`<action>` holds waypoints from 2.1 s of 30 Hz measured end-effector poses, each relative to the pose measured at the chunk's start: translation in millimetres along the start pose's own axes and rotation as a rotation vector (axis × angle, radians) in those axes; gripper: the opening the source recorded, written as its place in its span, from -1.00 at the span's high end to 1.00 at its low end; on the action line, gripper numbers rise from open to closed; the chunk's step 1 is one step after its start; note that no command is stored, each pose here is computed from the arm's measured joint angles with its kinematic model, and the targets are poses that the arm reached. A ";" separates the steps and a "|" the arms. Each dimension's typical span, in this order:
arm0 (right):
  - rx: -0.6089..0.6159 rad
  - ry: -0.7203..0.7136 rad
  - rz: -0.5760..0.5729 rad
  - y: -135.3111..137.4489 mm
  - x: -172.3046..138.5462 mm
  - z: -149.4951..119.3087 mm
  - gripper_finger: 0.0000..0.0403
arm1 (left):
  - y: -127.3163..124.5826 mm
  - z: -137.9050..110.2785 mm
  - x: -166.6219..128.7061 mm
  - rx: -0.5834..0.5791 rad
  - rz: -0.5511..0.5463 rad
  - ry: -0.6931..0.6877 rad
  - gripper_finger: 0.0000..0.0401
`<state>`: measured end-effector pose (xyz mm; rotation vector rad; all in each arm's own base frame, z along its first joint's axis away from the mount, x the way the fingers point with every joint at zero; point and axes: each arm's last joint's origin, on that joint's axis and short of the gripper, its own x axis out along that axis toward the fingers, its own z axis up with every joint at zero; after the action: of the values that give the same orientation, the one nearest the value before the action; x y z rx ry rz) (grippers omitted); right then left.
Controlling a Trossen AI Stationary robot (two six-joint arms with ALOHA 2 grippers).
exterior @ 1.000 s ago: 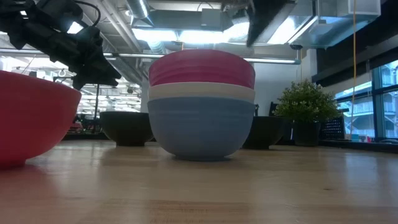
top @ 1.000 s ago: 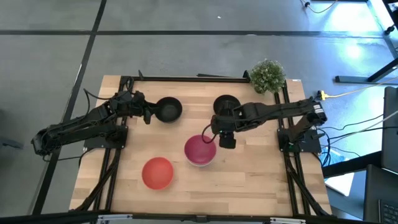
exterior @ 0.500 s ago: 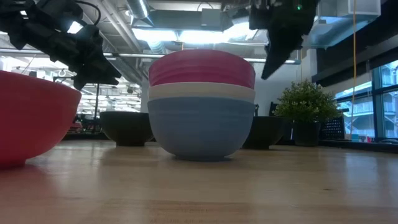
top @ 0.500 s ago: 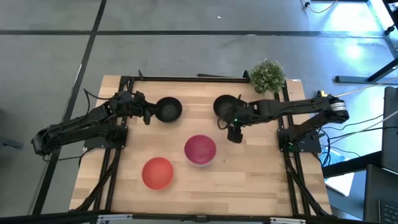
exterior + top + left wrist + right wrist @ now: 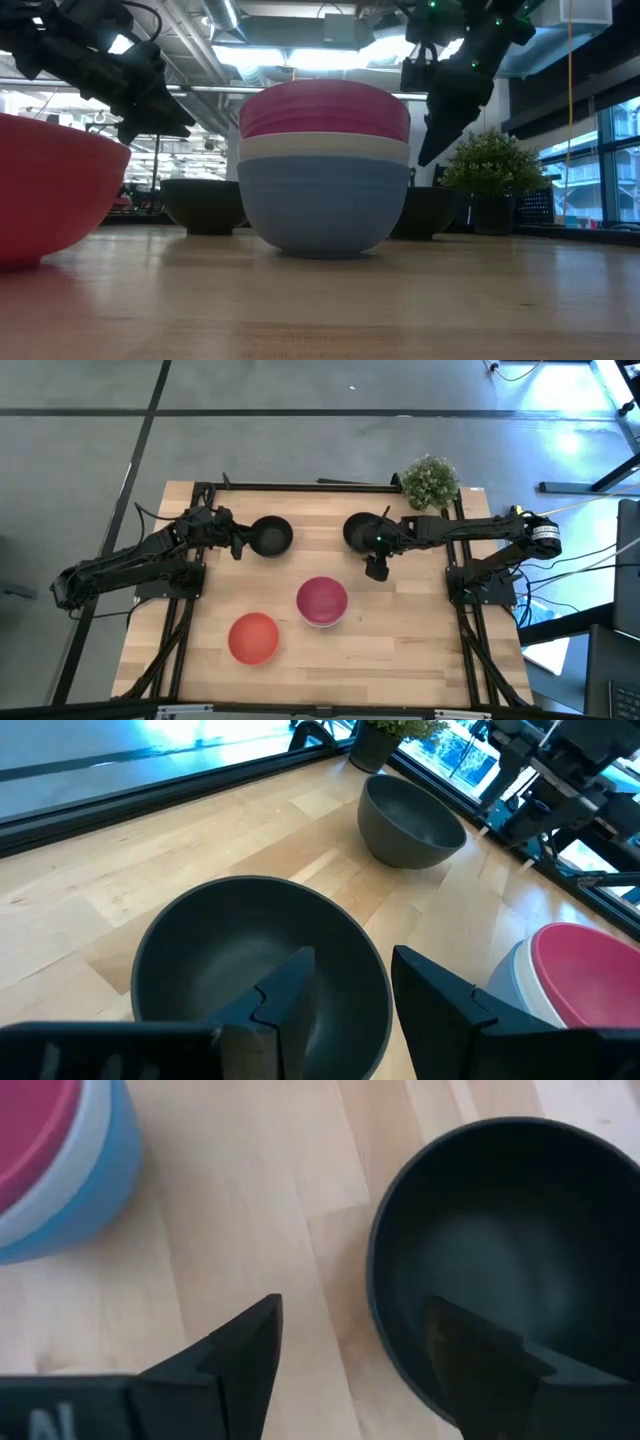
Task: Nest bowls inside each other
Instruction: Stack the right black bowl on top of the pink bowl
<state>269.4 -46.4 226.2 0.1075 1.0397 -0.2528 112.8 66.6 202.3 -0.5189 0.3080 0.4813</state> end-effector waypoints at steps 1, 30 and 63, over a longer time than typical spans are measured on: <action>0.002 0.000 -0.004 -2.3 0.2 0.1 -0.20 | 0.0 0.0 0.0 0.000 0.000 0.000 0.35; 0.043 0.021 0.098 -31.8 35.5 5.5 -0.20 | 0.2 0.1 0.0 0.001 0.009 -0.004 0.35; 0.060 0.041 0.066 -38.2 49.9 5.2 0.95 | 0.3 0.1 0.0 0.021 0.009 -0.004 0.35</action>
<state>287.9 -92.2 187.0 0.2016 1.0676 -0.2224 112.7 66.8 202.3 -0.4966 0.3117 0.4876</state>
